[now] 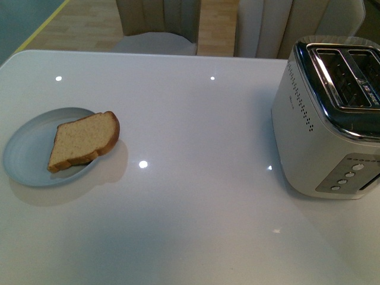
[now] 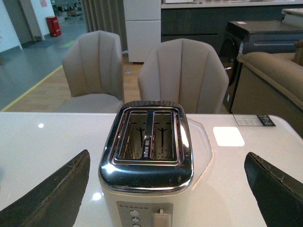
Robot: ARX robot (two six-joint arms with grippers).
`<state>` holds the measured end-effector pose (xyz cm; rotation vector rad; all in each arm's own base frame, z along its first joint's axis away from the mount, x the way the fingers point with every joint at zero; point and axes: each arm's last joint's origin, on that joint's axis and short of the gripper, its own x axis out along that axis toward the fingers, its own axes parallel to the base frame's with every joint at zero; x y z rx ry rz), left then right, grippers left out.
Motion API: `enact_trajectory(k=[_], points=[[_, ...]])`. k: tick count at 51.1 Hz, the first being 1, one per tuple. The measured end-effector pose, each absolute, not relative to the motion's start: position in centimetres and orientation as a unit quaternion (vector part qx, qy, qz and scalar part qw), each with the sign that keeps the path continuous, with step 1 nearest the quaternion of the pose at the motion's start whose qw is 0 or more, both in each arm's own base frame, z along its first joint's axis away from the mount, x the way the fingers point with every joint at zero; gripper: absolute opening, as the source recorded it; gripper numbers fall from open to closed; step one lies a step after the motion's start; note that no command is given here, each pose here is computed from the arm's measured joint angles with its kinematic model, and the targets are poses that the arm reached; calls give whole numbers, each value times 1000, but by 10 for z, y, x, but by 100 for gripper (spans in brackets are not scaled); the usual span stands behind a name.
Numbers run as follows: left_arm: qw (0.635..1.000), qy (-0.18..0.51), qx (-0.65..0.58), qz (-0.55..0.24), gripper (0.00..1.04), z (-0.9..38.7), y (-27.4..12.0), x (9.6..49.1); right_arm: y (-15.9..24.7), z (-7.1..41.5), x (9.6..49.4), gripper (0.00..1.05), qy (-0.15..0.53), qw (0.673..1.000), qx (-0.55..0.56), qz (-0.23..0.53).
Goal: Left arm holds plate, right arm toasts bread
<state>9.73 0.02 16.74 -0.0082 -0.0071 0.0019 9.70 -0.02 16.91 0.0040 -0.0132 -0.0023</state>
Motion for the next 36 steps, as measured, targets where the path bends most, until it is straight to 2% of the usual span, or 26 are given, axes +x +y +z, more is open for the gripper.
enact_trajectory(k=[26,28,31,34,36], points=[[1000,-2,-6,-2,98,167,0,97,0,169,97,96,-6,1000,2,-1],[998,33,-28,-36,98,167,0,98,0,169,97,96,-6,1000,2,-1],[978,147,-103,-103,98,169,0,99,0,169,97,96,-6,1000,2,0],[953,212,-171,-136,98,172,0,103,0,169,97,96,-7,1000,2,0],[942,228,-190,-155,98,176,0,107,0,169,97,96,-7,1000,2,-1]])
